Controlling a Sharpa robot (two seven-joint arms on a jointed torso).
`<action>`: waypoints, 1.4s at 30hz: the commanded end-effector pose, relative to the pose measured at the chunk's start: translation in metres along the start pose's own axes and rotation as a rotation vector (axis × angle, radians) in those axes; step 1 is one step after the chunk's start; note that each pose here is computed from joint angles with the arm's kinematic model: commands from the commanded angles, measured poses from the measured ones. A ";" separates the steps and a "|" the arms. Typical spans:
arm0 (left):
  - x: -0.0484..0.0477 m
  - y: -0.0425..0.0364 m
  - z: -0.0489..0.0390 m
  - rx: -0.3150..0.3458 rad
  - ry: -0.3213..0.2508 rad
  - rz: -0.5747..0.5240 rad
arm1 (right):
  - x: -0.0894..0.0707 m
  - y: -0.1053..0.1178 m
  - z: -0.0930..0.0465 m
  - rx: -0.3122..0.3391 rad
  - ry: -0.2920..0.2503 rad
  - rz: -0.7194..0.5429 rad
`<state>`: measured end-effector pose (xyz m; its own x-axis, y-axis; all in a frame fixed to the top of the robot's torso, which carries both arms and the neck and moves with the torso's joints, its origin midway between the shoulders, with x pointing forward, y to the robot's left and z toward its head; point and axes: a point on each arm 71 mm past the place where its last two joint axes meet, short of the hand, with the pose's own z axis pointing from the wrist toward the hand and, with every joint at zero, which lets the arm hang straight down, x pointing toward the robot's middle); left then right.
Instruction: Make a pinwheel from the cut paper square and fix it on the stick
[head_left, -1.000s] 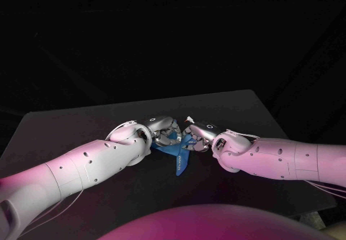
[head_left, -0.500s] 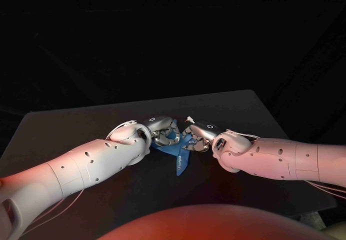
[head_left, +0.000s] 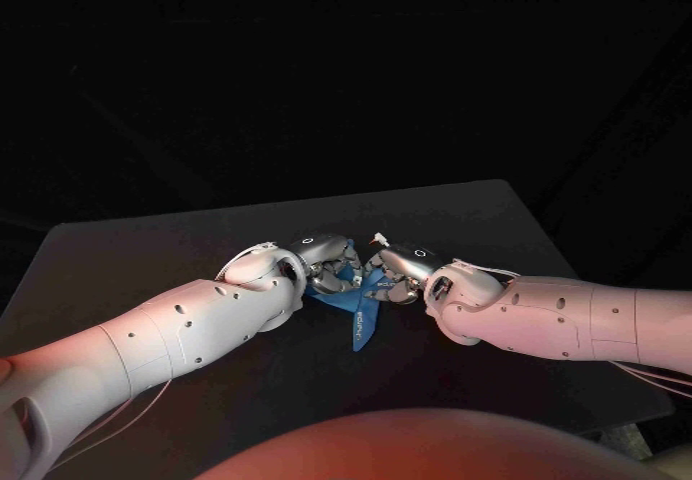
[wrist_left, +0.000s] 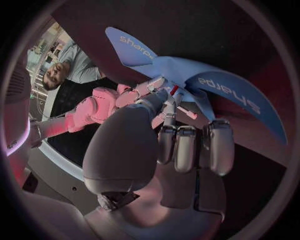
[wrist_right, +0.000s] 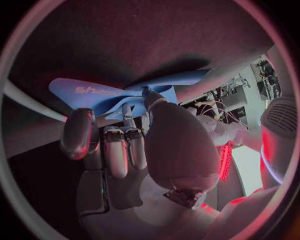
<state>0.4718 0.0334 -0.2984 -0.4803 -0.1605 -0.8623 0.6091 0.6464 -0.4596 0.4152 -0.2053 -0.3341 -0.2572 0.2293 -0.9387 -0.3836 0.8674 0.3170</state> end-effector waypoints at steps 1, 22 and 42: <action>0.0012 -0.0014 0.0008 0.006 0.014 0.003 | 0.005 -0.003 -0.001 0.013 0.034 -0.015; 0.0041 0.0029 0.0026 -0.010 0.024 0.031 | 0.005 -0.002 -0.001 0.012 0.033 -0.014; 0.0058 0.0027 0.0037 -0.007 0.021 0.040 | 0.004 -0.002 -0.001 0.011 0.027 -0.013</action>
<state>0.4736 0.0323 -0.3047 -0.4709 -0.1276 -0.8729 0.6185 0.6578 -0.4298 0.4151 -0.2046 -0.3341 -0.2577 0.2298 -0.9385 -0.3834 0.8673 0.3176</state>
